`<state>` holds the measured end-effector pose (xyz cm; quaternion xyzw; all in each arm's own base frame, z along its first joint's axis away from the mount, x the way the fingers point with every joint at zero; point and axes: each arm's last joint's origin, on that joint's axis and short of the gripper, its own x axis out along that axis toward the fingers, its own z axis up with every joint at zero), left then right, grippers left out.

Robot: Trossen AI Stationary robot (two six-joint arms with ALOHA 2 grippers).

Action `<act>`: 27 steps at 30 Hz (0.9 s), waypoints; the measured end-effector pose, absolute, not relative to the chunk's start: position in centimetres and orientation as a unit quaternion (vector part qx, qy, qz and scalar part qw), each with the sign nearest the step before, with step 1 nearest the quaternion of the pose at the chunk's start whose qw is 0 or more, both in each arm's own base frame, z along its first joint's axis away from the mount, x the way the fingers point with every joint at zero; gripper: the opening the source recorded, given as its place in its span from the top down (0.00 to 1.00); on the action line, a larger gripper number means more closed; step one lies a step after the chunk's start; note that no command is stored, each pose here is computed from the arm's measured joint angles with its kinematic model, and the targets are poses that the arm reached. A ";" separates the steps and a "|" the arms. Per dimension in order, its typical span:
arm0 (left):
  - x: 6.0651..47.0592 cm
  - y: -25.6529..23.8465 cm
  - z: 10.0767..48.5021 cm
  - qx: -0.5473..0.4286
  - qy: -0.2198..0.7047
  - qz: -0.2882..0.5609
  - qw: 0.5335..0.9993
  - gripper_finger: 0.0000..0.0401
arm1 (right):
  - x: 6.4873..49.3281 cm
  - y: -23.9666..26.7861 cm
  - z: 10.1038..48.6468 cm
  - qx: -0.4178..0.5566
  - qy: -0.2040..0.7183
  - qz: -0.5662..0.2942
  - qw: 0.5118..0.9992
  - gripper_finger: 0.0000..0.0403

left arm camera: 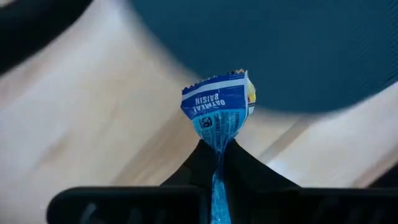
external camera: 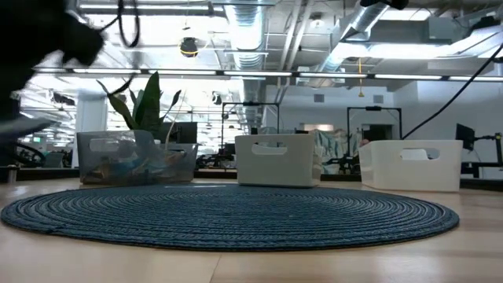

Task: Pick and place Granola Bars by type
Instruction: Put the top blue granola bar into the gray bin

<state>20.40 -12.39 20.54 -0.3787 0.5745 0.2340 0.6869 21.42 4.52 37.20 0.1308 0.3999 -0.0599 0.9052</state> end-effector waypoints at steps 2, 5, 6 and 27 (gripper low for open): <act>21.5 -11.3 22.3 -0.393 0.512 0.239 0.726 0.98 | 21.4 4.5 37.2 0.130 0.400 -0.060 0.905 0.58; 23.3 -9.4 25.0 -0.413 0.410 0.234 0.779 0.97 | 21.4 4.5 37.2 0.124 0.400 -0.057 0.906 0.59; 24.0 -8.7 25.9 -0.420 0.375 0.230 0.794 0.97 | 21.4 4.5 37.2 0.123 0.400 -0.057 0.906 0.59; 34.2 6.7 30.6 -0.302 0.132 0.201 0.923 0.95 | 21.4 4.3 37.1 0.109 0.404 -0.056 0.907 0.61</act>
